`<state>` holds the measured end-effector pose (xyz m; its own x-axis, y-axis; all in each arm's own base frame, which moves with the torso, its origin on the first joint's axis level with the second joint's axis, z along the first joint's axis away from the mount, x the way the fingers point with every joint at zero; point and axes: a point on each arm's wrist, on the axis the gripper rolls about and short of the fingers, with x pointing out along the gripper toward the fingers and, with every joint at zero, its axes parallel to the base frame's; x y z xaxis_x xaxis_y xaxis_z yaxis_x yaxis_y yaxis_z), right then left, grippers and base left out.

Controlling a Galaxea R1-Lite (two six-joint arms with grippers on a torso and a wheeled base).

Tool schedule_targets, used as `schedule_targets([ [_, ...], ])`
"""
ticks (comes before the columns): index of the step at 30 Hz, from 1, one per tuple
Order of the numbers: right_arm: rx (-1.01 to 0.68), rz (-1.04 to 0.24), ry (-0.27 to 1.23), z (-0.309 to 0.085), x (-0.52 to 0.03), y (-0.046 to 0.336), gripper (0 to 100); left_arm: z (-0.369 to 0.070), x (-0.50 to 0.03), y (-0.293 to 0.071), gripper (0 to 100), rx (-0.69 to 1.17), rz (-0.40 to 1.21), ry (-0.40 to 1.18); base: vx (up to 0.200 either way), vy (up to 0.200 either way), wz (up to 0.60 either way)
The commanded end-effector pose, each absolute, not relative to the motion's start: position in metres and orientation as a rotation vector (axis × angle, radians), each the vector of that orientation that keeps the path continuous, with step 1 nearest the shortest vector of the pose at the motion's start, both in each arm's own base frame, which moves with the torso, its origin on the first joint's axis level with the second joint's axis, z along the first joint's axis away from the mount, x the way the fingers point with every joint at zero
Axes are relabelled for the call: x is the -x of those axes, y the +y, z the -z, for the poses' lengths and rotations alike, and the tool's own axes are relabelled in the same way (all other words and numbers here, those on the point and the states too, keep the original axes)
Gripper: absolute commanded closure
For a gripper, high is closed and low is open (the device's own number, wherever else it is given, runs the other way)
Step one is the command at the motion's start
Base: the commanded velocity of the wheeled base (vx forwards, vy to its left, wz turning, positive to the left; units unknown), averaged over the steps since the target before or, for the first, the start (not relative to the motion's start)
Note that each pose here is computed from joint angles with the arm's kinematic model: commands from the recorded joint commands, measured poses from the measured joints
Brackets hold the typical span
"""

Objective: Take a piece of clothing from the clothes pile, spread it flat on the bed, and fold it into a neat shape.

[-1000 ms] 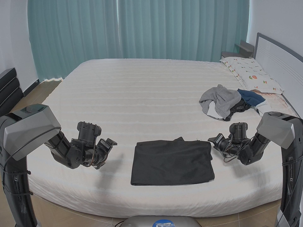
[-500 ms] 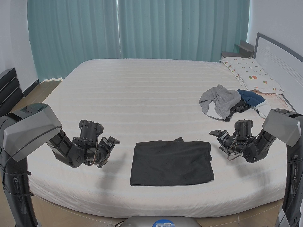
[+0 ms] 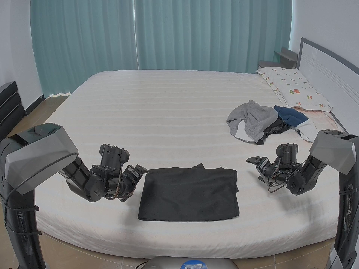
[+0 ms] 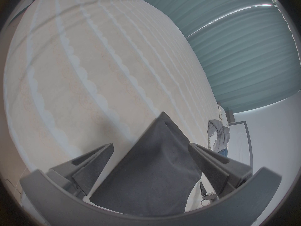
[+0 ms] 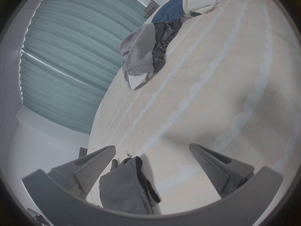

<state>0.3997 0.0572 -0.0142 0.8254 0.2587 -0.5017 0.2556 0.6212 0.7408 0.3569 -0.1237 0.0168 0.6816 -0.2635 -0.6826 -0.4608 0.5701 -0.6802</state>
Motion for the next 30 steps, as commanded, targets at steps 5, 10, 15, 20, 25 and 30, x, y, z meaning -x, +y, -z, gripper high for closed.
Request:
schedule_targets([
  [5,-0.92,-0.014,0.644,0.019,-0.398,0.06,0,-0.013,-0.354,-0.121,0,0.954,-0.103,0.871,0.0,0.0,0.0],
  [10,-0.922,-0.026,0.654,0.019,-0.397,0.062,0,-0.004,-0.354,-0.12,0,0.833,-0.061,0.891,0.0,0.0,0.0],
  [15,-0.923,-0.024,0.657,0.021,-0.397,0.062,0,0.017,-0.346,-0.116,0,0.664,0.074,0.904,0.0,0.0,0.0],
  [20,-0.923,-0.023,0.659,0.023,-0.398,0.062,0,0.026,-0.345,-0.11,0,0.576,0.198,0.869,0.0,0.0,0.0],
  [25,-0.922,-0.024,0.661,0.023,-0.398,0.062,0,0.033,-0.348,-0.111,0,0.577,0.229,0.829,0.0,0.0,0.0],
  [30,-0.919,-0.03,0.668,0.025,-0.397,0.066,0,0.039,-0.347,-0.113,0,0.536,0.262,0.82,0.0,0.0,0.0],
])
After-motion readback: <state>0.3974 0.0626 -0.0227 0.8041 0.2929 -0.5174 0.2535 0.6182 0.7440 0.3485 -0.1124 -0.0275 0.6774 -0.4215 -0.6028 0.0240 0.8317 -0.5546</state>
